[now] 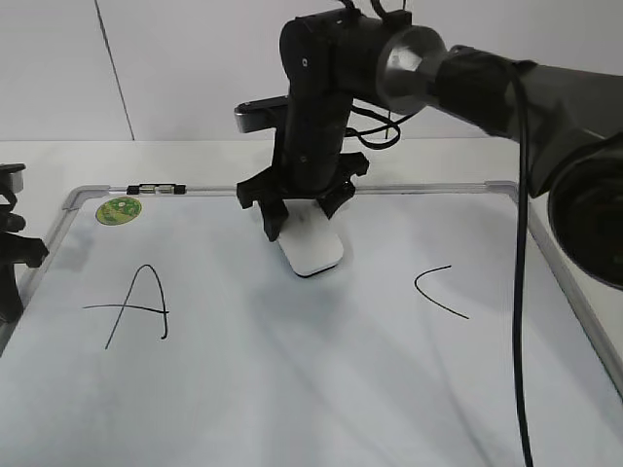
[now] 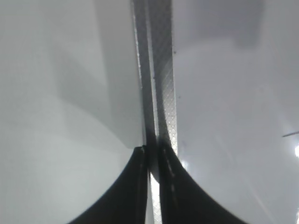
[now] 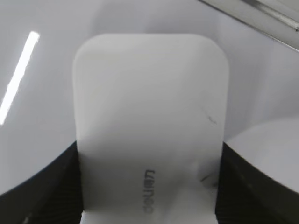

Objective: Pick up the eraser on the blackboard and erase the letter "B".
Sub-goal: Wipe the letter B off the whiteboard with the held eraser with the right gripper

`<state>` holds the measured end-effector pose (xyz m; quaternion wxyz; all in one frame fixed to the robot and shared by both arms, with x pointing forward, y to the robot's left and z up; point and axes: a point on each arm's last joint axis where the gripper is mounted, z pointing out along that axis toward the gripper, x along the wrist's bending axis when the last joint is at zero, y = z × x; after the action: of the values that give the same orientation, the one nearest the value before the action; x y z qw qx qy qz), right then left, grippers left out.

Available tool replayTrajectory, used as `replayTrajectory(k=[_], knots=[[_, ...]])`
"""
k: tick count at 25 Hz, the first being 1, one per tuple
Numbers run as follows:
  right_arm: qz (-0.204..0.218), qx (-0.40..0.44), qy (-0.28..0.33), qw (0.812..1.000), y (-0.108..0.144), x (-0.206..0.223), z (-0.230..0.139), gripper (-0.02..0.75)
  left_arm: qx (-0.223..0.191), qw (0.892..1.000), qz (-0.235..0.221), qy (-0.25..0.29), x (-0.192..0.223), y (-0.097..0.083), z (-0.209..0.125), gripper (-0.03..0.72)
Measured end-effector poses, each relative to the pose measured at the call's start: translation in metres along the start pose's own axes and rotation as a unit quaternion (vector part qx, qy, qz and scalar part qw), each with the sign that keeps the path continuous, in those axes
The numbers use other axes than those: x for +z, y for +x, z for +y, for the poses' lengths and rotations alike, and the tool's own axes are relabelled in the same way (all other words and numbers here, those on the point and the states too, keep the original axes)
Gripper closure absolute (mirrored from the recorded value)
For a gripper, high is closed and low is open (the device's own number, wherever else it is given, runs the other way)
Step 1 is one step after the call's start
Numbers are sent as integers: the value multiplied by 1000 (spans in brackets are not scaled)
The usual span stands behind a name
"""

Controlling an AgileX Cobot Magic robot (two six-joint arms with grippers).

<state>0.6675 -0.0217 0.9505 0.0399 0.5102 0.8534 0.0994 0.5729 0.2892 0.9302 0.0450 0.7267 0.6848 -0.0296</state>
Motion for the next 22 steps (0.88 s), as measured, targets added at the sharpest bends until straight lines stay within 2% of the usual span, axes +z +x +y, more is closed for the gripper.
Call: replayTrajectory(k=[13, 22], knots=[[5, -38, 7, 999, 1, 13, 0, 201, 0, 1000, 0, 0, 0, 0, 0, 669], [-13, -29, 15, 999, -3, 17, -1, 201, 0, 1000, -1, 1, 1, 0, 0, 669]])
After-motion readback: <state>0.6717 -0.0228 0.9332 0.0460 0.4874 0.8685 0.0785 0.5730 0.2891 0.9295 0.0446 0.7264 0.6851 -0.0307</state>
